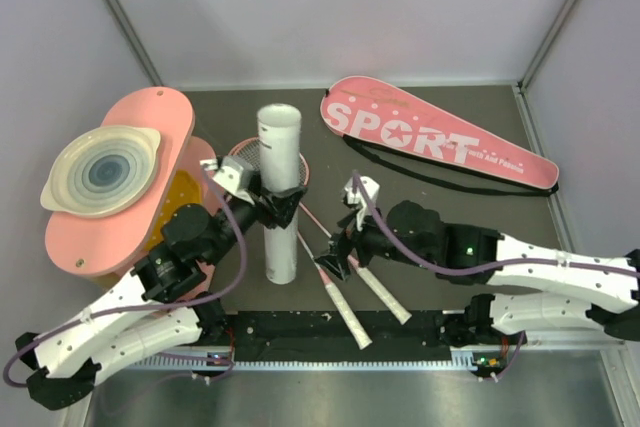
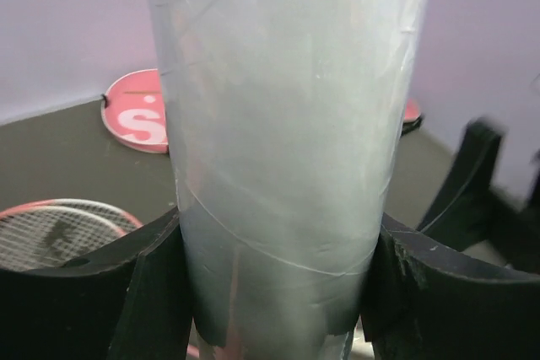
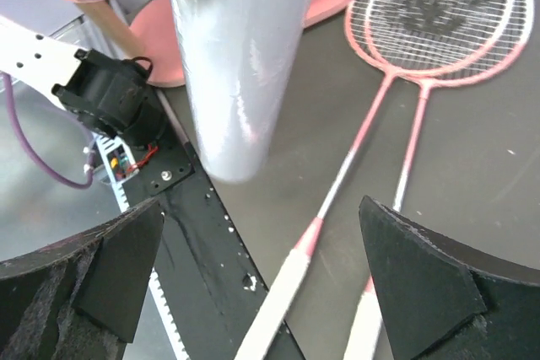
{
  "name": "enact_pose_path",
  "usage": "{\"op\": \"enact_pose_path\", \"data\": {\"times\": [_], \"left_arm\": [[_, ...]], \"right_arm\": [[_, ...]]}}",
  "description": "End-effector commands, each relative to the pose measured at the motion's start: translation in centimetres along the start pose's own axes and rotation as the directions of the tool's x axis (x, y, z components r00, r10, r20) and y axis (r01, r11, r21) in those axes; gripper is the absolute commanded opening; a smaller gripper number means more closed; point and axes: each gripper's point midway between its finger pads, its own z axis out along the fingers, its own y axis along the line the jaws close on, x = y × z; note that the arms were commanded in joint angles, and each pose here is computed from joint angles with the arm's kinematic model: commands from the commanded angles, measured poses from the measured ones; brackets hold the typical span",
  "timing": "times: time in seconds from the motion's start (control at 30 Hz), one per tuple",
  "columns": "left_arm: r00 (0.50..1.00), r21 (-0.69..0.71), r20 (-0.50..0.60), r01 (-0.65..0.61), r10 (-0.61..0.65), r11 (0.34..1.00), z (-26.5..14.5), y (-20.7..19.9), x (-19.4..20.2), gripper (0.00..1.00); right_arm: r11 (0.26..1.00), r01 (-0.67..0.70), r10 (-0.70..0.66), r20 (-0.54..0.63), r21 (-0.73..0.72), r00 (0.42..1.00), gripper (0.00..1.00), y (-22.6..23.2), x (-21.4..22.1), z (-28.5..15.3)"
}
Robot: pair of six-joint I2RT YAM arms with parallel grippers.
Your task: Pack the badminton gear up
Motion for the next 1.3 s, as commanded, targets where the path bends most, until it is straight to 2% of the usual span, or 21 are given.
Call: {"op": "enact_pose_path", "data": {"times": [0.0, 0.27, 0.4, 0.43, 0.5, 0.53, 0.63, 0.67, 0.7, 0.77, 0.8, 0.87, 0.9, 1.0, 1.13, 1.27], "left_arm": [[0.935, 0.002, 0.122, 0.334, -0.332, 0.943, -0.5, -0.8, -5.0, 0.00], [0.835, 0.041, 0.215, 0.510, -0.506, 0.859, 0.0, -1.0, -7.2, 0.00], [0.780, 0.066, 0.248, 0.578, -0.575, 0.813, 0.5, -1.1, -7.8, 0.02], [0.759, 0.074, 0.247, 0.606, -0.603, 0.792, 0.6, -1.2, -7.6, 0.03], [0.748, 0.088, 0.259, 0.613, -0.612, 0.786, 0.9, -1.3, -7.6, 0.03], [0.733, 0.091, 0.256, 0.630, -0.630, 0.771, 1.1, -1.4, -7.6, 0.04], [0.727, 0.107, 0.254, 0.635, -0.639, 0.765, 1.6, -1.6, -7.2, 0.12], [0.729, 0.112, 0.249, 0.632, -0.638, 0.766, 1.7, -1.8, -7.1, 0.15], [0.730, 0.114, 0.244, 0.632, -0.639, 0.766, 2.0, -2.0, -7.1, 0.18], [0.734, 0.108, 0.237, 0.631, -0.637, 0.768, 2.3, -2.1, -7.0, 0.28], [0.737, 0.104, 0.241, 0.628, -0.632, 0.771, 2.4, -2.0, -7.1, 0.46], [0.754, 0.064, 0.246, 0.615, -0.609, 0.786, 2.6, -1.4, -6.6, 0.64], [0.775, 0.039, 0.248, 0.591, -0.581, 0.806, 2.7, -1.1, -6.4, 0.77], [0.845, -0.084, 0.202, 0.518, -0.495, 0.851, 3.1, 0.2, -4.1, 0.98], [0.922, -0.176, 0.124, 0.384, -0.367, 0.906, 2.8, 1.4, -1.6, 0.98], [0.963, -0.166, 0.071, 0.270, -0.261, 0.949, 1.2, 1.7, -0.9, 0.93]], "right_arm": [[0.987, 0.024, 0.001, 0.155, -0.160, 0.988, 0.99, 3.6, -4.4, 1.8], [0.998, 0.007, 0.007, 0.244, -0.060, 0.970, 0.99, 2.1, -6.7, 4.5], [0.997, -0.008, 0.030, 0.261, -0.083, 0.965, 0.98, 2.5, -6.8, 5.0], [0.998, -0.003, 0.020, 0.242, -0.069, 0.970, 0.91, 2.2, -6.4, 5.2], [1.000, -0.008, 0.008, 0.232, -0.001, 0.973, 0.84, 1.0, -6.3, 5.2], [1.000, -0.004, -0.002, 0.228, 0.024, 0.974, 0.73, 0.6, -6.3, 5.1], [0.998, 0.025, -0.036, 0.183, 0.063, 0.983, 0.60, -0.5, -5.9, 4.8], [0.997, 0.038, -0.049, 0.149, 0.074, 0.988, 0.56, -0.9, -5.4, 4.9], [0.995, 0.033, -0.046, 0.145, 0.089, 0.988, 0.44, -1.6, -5.7, 4.9], [0.996, 0.012, -0.023, 0.113, 0.092, 0.993, 0.29, -2.4, -5.2, 4.8], [0.993, -0.012, -0.002, 0.116, 0.120, 0.993, 0.25, -3.9, -5.4, 4.6], [0.993, -0.047, 0.035, 0.114, 0.111, 0.993, 0.22, -4.6, -5.4, 4.3], [0.991, -0.060, 0.045, 0.123, 0.117, 0.991, 0.17, -5.4, -5.5, 3.8], [0.983, -0.086, 0.065, 0.131, 0.160, 0.989, 0.14, -7.7, -5.5, 3.2], [0.967, -0.102, 0.073, 0.127, 0.232, 0.989, 0.13, -11.3, -5.6, 2.4], [0.952, -0.005, -0.012, 0.055, 0.306, 0.998, 0.13, -14.8, -4.8, 3.2]]}}
